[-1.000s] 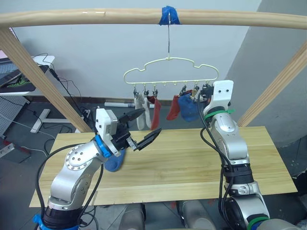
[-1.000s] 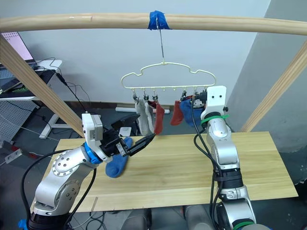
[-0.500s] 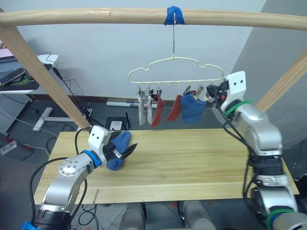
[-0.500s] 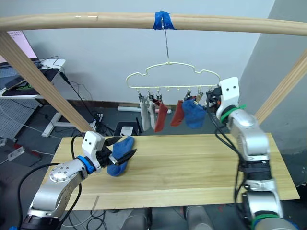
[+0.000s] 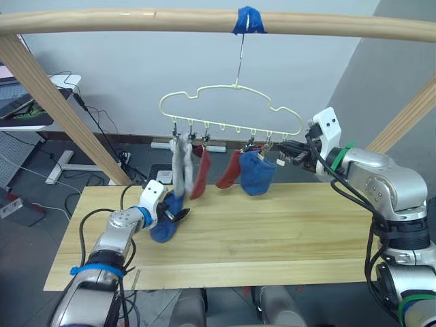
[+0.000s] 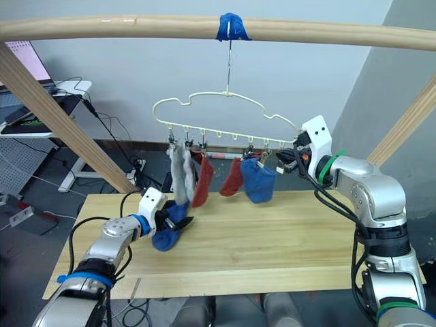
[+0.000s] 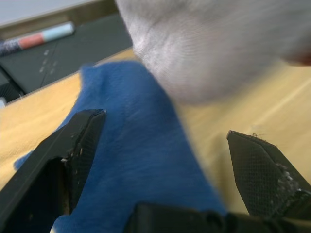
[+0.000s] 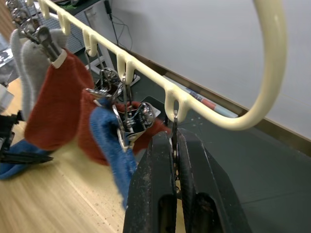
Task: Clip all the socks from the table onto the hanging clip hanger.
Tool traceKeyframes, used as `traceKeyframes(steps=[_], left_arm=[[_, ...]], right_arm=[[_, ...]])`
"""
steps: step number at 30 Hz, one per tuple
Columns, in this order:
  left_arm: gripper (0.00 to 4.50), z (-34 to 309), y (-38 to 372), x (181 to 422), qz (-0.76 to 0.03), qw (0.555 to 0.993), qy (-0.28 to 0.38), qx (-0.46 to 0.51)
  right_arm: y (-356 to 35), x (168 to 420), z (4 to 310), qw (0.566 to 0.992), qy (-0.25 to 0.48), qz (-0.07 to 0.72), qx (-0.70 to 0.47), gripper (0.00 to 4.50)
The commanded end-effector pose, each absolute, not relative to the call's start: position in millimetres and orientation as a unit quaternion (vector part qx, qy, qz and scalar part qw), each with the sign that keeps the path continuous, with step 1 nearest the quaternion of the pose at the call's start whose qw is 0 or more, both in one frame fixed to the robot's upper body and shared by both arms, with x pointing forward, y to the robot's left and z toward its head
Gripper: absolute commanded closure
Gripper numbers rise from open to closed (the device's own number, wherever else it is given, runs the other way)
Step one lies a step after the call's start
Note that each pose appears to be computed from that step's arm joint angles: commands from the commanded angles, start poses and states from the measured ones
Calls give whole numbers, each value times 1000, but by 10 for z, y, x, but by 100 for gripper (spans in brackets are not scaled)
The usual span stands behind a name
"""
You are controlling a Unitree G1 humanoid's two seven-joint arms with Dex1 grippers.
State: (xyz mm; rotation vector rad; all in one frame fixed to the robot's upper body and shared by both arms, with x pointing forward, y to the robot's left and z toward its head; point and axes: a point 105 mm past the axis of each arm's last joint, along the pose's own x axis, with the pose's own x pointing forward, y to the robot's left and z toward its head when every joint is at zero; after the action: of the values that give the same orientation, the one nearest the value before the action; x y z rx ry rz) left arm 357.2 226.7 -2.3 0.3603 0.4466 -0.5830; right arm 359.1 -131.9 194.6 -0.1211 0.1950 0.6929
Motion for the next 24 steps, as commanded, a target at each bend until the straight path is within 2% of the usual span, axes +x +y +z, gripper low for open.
traceKeyframes(steps=[1,7,8,10,22,23,24], left_arm=[[0,-44,2414,3610,-258,918,218,206],[0,-86,2426,3600,-266,913,227,210],[19,-130,2408,3564,-275,910,236,201],[60,-196,2381,3503,-289,906,249,185],[422,-219,2312,3400,-315,903,238,166],[448,-217,2295,3386,-320,903,236,164],[448,-216,2283,3375,-324,902,234,162]], right_arm=[[-1369,3580,2015,944,83,315,-45,448],[-1350,3540,2000,945,86,314,-42,448],[-1345,3535,1995,945,85,313,-39,450],[-1338,3533,1990,946,84,311,-37,450],[-1351,3573,2020,946,81,312,-36,450],[-1360,3576,2023,946,81,312,-37,450],[-1366,3578,2026,946,81,312,-38,450]])
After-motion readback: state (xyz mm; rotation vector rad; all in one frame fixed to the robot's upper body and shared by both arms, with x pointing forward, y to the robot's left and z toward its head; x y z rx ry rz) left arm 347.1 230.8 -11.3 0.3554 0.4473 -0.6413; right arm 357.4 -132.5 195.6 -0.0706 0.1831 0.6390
